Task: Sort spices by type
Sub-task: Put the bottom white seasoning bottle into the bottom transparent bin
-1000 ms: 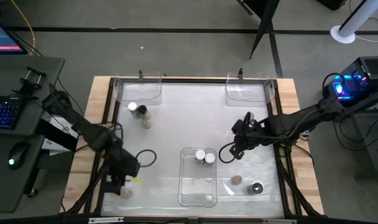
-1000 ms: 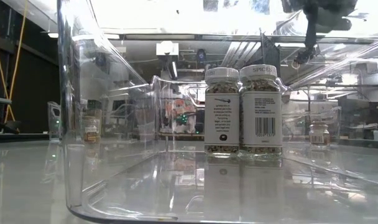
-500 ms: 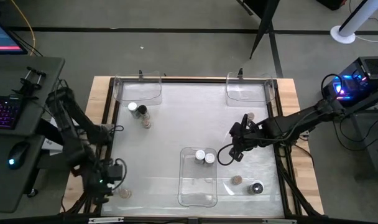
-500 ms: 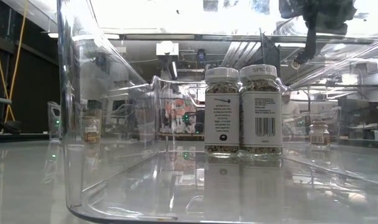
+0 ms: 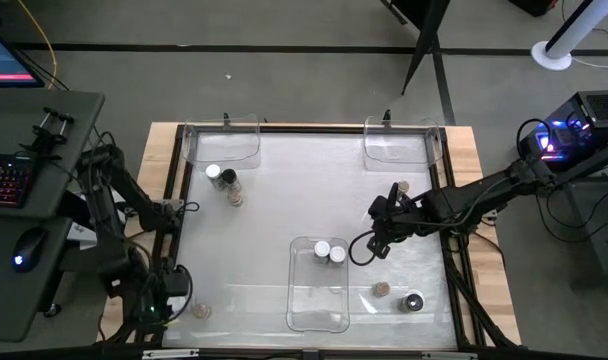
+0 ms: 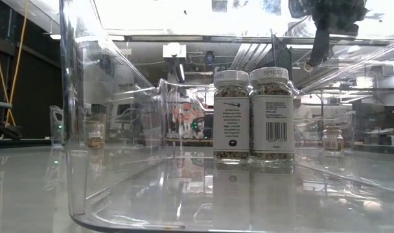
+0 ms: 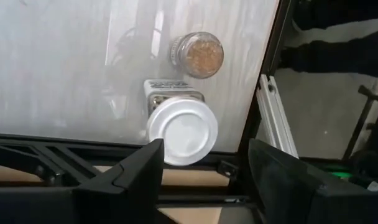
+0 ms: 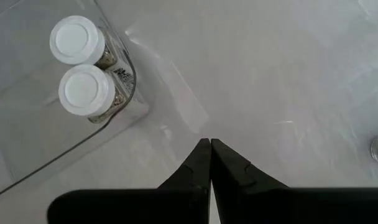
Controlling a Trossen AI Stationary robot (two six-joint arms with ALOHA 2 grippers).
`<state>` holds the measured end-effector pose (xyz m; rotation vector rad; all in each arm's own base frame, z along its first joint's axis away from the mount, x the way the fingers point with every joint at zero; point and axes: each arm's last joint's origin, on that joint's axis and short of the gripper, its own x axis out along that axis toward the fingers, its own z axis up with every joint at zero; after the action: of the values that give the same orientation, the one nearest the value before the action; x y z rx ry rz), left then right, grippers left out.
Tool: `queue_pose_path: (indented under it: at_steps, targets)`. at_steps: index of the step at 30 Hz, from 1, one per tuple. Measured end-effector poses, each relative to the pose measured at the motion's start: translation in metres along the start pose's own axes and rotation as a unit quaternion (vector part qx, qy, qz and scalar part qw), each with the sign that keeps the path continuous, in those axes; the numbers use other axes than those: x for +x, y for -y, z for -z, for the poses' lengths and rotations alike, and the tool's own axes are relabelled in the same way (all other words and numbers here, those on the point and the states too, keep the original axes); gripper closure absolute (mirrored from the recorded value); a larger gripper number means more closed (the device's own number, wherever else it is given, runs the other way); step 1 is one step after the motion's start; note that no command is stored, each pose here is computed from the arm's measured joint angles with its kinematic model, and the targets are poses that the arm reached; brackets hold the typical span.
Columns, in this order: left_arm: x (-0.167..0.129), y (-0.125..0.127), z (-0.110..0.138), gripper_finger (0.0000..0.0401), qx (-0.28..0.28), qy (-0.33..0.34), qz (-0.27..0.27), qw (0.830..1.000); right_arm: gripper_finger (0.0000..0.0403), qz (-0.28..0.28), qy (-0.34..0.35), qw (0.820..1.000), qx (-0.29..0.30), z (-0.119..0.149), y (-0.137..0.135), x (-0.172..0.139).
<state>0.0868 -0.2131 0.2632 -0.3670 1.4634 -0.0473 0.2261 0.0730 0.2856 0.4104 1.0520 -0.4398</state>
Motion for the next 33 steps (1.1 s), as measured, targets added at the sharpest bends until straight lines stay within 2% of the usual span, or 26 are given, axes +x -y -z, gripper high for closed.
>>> queue_pose_path:
  at_steps: [8,23,29,33]
  targets:
    - [0.016,0.007,0.001,0.0178,0.019,-0.004,-0.032,0.999,0.0403,0.002,0.01,1.0,0.001,-0.001,0.0,0.0]
    - [0.003,0.0,0.001,0.0178,0.01,0.008,-0.01,1.0,0.0403,-0.006,0.02,1.0,0.005,-0.003,-0.002,0.0]
    - [0.003,0.0,0.0,0.0178,-0.029,0.019,-0.01,0.999,0.0403,-0.006,0.02,1.0,0.005,-0.003,-0.002,0.0]
    - [0.002,0.0,0.001,0.0178,-0.017,0.009,-0.008,1.0,0.0403,-0.006,0.02,1.0,0.005,-0.003,-0.002,0.0]
